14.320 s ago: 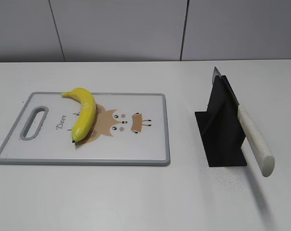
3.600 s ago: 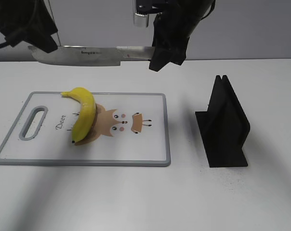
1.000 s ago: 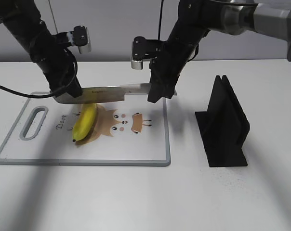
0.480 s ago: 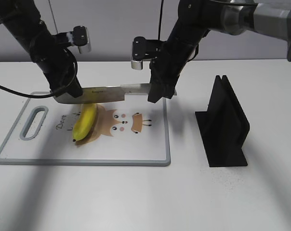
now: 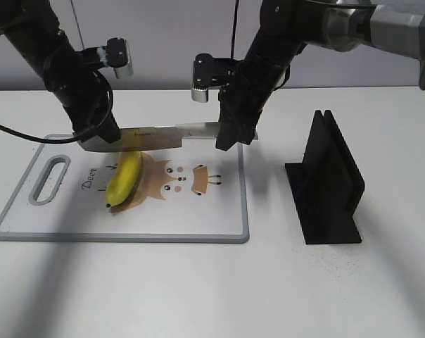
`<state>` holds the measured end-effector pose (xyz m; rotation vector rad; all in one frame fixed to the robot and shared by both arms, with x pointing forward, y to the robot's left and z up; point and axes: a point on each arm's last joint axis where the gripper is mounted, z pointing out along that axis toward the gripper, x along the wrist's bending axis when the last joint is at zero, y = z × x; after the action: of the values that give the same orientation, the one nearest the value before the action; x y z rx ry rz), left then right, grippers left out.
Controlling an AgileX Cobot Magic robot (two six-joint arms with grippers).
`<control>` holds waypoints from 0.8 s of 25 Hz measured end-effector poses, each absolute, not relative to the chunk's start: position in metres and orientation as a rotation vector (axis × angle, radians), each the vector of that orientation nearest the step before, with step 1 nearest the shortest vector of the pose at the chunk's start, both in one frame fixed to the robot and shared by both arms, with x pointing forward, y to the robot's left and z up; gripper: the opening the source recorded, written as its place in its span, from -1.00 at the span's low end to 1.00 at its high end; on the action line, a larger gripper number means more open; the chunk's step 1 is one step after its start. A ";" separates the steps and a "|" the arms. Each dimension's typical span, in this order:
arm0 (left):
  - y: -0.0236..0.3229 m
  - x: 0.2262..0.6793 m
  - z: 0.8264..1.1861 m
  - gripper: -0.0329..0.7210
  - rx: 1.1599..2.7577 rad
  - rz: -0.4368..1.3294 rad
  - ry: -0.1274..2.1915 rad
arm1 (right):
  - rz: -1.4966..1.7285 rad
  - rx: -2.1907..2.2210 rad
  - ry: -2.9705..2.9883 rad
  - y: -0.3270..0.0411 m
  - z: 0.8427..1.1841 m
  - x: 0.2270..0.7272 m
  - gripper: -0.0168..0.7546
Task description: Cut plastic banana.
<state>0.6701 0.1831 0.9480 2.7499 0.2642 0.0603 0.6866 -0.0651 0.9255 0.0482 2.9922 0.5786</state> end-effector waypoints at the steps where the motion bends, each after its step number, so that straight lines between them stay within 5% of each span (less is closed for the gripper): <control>1: 0.183 0.670 0.949 -0.87 2.749 0.063 0.264 | 0.579 0.050 2.992 -0.065 0.926 0.687 -0.49; 8: 0.184 0.665 0.965 -0.87 2.753 0.115 0.249 | 0.587 0.040 3.004 -0.064 0.934 0.686 -0.49; 20: 0.187 0.642 1.035 -0.87 2.709 0.242 0.206 | 0.621 -0.042 2.923 -0.066 1.002 0.677 -0.49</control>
<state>0.6425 0.1870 1.0347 2.7091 0.2058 0.2424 0.6771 -0.0661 1.0018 -0.0424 2.9233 0.6205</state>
